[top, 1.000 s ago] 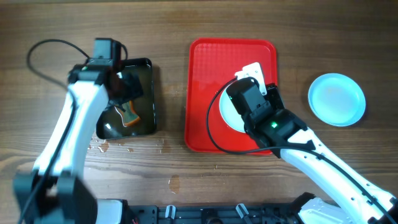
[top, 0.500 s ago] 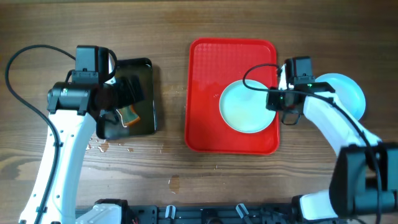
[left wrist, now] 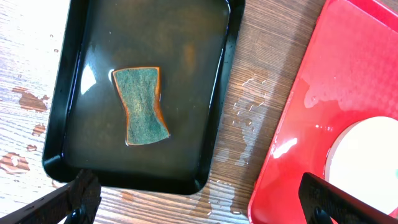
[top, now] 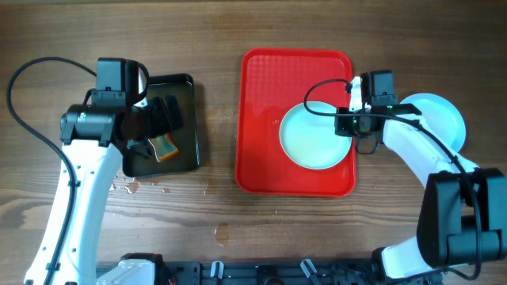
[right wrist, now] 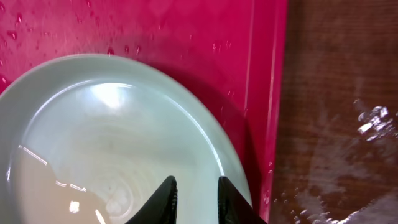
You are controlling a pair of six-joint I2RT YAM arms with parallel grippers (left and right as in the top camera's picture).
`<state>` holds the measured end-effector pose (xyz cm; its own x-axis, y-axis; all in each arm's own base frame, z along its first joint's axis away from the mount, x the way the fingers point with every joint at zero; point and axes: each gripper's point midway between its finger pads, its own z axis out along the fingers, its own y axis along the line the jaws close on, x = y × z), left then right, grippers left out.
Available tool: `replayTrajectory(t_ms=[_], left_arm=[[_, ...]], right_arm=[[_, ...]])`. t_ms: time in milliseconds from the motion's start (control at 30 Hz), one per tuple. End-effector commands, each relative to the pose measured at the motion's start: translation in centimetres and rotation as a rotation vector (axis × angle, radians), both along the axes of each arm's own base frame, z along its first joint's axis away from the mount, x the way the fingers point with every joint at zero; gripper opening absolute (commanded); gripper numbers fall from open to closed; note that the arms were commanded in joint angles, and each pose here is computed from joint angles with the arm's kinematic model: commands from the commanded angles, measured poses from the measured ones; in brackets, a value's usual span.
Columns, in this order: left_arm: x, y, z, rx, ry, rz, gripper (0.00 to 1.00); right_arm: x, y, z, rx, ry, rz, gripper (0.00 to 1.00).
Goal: Clean dirty plates on tray and stack at the side
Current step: 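Grip the plate rim with the right gripper and tilt it up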
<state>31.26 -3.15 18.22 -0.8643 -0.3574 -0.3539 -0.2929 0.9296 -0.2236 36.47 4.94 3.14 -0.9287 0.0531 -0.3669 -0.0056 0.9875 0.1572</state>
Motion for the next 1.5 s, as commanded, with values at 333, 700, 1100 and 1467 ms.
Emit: replayTrajectory(t_ms=[333,700,1100,1467], left_arm=[[-0.1,-0.1,0.2,-0.010,-0.006,-0.012,1.00],[-0.1,-0.1,0.2,-0.010,-0.006,-0.012,1.00],[-0.1,-0.1,0.2,-0.010,-0.006,-0.012,1.00],[-0.1,-0.1,0.2,-0.010,-0.006,-0.012,1.00]], right_arm=[[0.5,-1.1,-1.6,-0.091,0.009,0.044,0.21],[-2.4,-0.3,-2.9,0.019,0.148,-0.105,0.20],[-1.5,1.4,-0.7,0.068,0.079,0.049,0.04],[-1.1,0.0,15.4,-0.473,-0.415,0.018,0.04]])
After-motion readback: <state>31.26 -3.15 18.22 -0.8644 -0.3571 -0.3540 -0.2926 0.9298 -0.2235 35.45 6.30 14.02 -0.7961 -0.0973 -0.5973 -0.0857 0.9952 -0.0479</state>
